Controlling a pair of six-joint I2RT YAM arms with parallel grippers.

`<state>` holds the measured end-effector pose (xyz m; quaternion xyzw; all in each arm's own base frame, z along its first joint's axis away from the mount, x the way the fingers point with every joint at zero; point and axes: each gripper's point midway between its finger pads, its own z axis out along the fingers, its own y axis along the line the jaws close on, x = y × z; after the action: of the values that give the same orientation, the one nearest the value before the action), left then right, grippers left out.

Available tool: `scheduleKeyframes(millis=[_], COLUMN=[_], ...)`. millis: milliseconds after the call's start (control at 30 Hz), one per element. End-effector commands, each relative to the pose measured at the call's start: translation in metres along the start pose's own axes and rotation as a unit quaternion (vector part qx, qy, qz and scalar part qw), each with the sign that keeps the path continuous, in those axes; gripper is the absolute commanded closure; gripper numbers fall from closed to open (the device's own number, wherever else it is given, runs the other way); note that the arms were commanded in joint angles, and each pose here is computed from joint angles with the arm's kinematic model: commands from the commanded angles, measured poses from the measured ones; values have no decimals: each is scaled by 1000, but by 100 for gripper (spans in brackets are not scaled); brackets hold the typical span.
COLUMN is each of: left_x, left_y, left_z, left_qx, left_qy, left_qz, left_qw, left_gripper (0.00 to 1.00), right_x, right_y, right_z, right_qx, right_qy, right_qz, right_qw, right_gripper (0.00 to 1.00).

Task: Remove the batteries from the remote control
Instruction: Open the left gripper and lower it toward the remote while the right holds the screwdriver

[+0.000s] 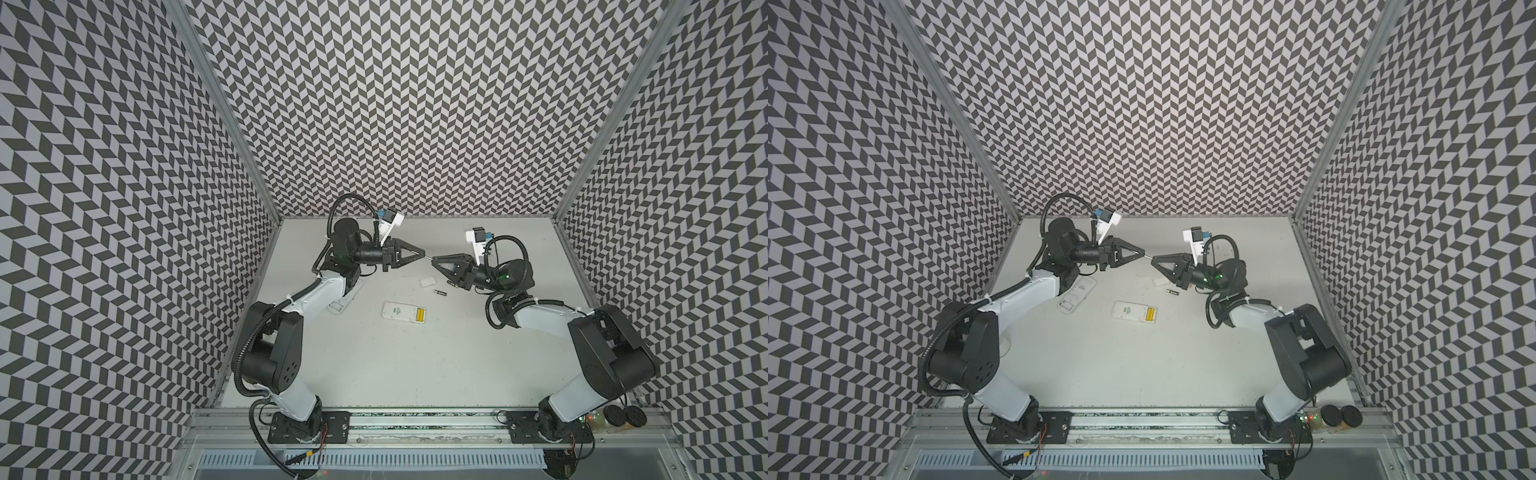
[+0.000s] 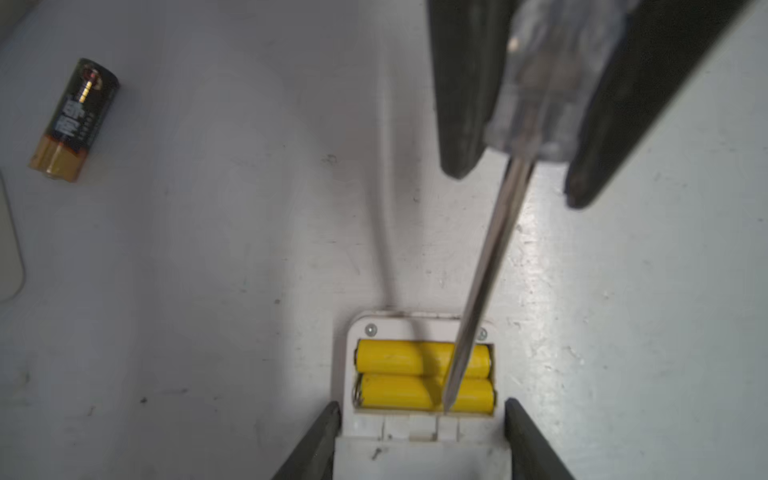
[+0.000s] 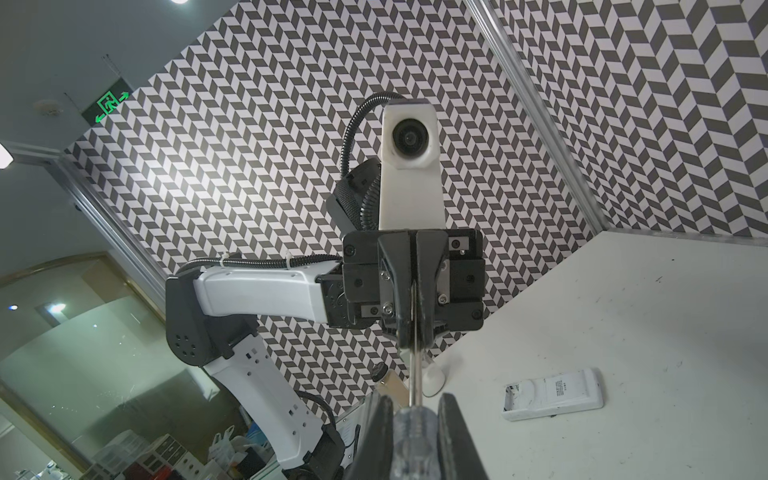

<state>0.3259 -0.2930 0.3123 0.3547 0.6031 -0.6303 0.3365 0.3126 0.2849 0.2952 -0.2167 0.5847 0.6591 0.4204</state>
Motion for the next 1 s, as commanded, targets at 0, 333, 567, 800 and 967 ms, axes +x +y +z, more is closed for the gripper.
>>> scheduleKeyframes(millis=[0, 333, 567, 800, 967], left_x=[-7, -25, 15, 78, 124], left_y=[-4, 19, 54, 75, 91], left_z=[0, -26, -35, -45, -50], left_qx=[-4, -60, -163, -159, -143], left_qy=[-5, 40, 190, 300, 357], left_qz=[16, 103, 252, 308, 316], left_qw=[1000, 992, 935, 889, 867], left_gripper=[92, 36, 20, 14, 8], right_x=[-8, -8, 20, 56, 76], right_y=[13, -10, -36, -51, -61], right_z=[0, -28, -52, -82, -98], right_qx=[-6, 108, 212, 273, 312], right_qy=[-5, 21, 86, 125, 157], right_qz=[-39, -88, -109, -108, -130], right_qw=[999, 990, 967, 948, 928], right_gripper=[100, 100, 100, 100, 100])
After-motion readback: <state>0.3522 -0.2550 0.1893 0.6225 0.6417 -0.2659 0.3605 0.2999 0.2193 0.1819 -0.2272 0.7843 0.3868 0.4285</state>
